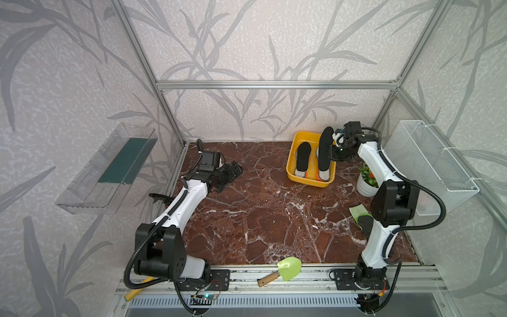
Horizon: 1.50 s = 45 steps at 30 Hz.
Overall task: Put the insoles into the storage box
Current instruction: Place the insole in the storage box.
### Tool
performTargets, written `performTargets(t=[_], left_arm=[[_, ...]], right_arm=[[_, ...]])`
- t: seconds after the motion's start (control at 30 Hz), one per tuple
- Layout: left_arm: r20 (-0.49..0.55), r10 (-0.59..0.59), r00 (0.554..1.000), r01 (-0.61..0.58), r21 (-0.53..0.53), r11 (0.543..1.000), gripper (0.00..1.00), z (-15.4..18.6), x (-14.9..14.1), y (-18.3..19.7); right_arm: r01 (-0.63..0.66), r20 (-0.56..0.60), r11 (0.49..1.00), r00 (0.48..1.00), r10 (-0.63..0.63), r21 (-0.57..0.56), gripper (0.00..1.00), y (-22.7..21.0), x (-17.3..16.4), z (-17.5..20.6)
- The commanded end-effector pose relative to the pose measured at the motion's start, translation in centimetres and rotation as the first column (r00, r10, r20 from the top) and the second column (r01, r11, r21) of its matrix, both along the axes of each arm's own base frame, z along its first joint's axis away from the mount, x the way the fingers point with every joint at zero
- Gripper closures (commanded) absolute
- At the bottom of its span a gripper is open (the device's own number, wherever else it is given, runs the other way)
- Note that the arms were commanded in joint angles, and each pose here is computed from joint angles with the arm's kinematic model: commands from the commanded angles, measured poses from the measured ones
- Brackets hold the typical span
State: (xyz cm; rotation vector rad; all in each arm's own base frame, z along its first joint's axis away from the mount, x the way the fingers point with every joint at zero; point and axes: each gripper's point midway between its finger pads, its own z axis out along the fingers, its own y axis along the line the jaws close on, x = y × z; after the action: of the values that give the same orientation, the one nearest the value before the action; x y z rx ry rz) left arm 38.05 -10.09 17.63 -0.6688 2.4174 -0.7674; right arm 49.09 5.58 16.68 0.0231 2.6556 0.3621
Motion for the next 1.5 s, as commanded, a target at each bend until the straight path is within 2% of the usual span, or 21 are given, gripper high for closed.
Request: performTargets(t=[0.0, 0.27, 0.57, 1.47], left_arm=[[0.02, 0.003, 1.0, -0.003, 0.004, 1.0, 0.01, 0.6, -0.4, 0.1], [0.015, -0.004, 1.0, 0.004, 0.007, 1.0, 0.01, 0.6, -0.4, 0.0], [0.014, 0.0, 1.0, 0.0, 0.02, 1.0, 0.01, 0.6, -0.5, 0.2], [0.006, 0.0, 1.0, 0.0, 0.035, 0.999, 0.01, 0.5, -0.7, 0.4]], right_arm=[[-0.015, -0.073, 1.0, 0.997, 0.015, 0.004, 1.0, 0.2, -0.3, -1.7], [-0.006, -0.145, 1.0, 0.989, 0.003, -0.017, 1.0, -0.1, 0.6, -4.7], [-0.005, -0.175, 0.998, 0.984, -0.006, -0.059, 1.0, -0.7, 0.8, -6.6], [0.03, -0.216, 0.995, 0.975, -0.05, -0.094, 1.0, -1.4, 1.4, -8.9]])
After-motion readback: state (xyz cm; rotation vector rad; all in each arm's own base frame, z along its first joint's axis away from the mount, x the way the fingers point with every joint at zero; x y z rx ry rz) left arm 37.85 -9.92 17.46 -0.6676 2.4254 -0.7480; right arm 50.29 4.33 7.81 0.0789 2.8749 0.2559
